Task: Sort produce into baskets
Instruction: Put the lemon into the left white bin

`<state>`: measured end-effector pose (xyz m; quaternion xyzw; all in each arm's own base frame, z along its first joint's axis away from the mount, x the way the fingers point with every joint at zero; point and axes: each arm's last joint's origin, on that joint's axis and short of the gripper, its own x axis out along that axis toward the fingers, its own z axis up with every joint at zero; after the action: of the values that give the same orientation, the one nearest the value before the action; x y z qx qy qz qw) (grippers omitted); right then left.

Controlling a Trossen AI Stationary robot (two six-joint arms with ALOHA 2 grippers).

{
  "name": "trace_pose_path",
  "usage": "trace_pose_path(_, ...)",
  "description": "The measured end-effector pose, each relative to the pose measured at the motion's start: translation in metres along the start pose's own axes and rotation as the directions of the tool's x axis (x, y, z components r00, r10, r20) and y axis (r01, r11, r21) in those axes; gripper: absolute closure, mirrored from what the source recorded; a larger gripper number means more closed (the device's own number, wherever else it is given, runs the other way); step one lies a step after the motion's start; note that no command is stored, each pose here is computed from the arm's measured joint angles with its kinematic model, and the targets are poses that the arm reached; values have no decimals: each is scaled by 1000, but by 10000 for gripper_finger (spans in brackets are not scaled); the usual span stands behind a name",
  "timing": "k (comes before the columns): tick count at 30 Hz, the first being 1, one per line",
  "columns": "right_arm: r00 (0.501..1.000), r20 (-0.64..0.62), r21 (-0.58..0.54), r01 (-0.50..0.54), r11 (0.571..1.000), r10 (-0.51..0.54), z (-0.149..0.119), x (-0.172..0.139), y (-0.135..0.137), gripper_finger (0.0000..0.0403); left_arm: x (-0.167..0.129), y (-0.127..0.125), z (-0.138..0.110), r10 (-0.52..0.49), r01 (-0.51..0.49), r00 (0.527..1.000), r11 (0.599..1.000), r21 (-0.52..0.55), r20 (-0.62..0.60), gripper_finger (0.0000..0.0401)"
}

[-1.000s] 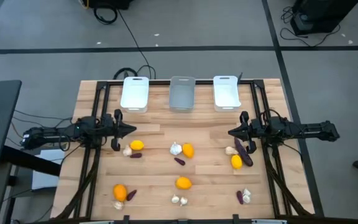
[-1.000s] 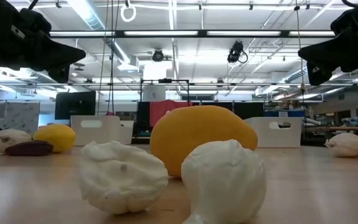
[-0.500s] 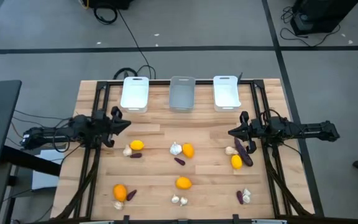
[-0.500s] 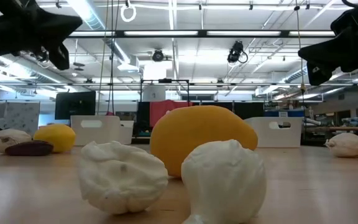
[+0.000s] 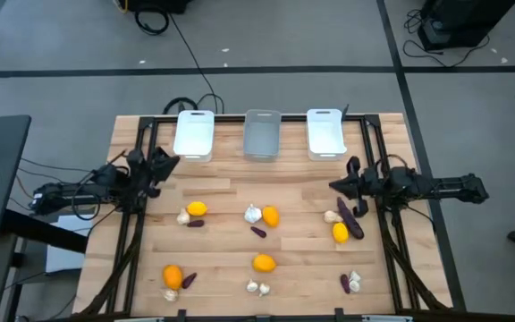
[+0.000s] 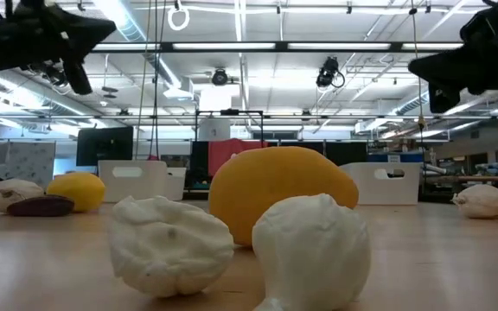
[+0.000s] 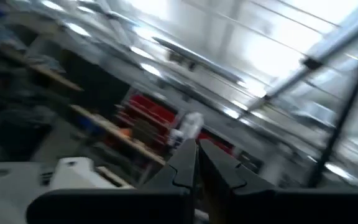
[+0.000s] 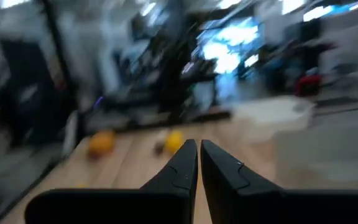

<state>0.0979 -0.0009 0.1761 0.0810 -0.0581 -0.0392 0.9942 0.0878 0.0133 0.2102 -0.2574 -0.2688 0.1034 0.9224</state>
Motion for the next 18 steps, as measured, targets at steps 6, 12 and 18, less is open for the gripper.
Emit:
trace_pose_path(6, 949, 247, 223, 142, 964, -197, 22, -3, -4, 369, 7, -3, 1, 12, -20, 999, 982, -186, -46, 378)
trace_pose_path(12, 894, 248, 484, 220, 847, -374, 22, -4, -9, 369, 30, -14, 2, 24, -63, 973, 985, -163, -230, 378)
trace_pose_path(18, 905, 152, 672, 200, 714, -396, 13, 4, -9, 369, 54, -26, 5, 12, -58, 945, 990, -129, -328, 367)
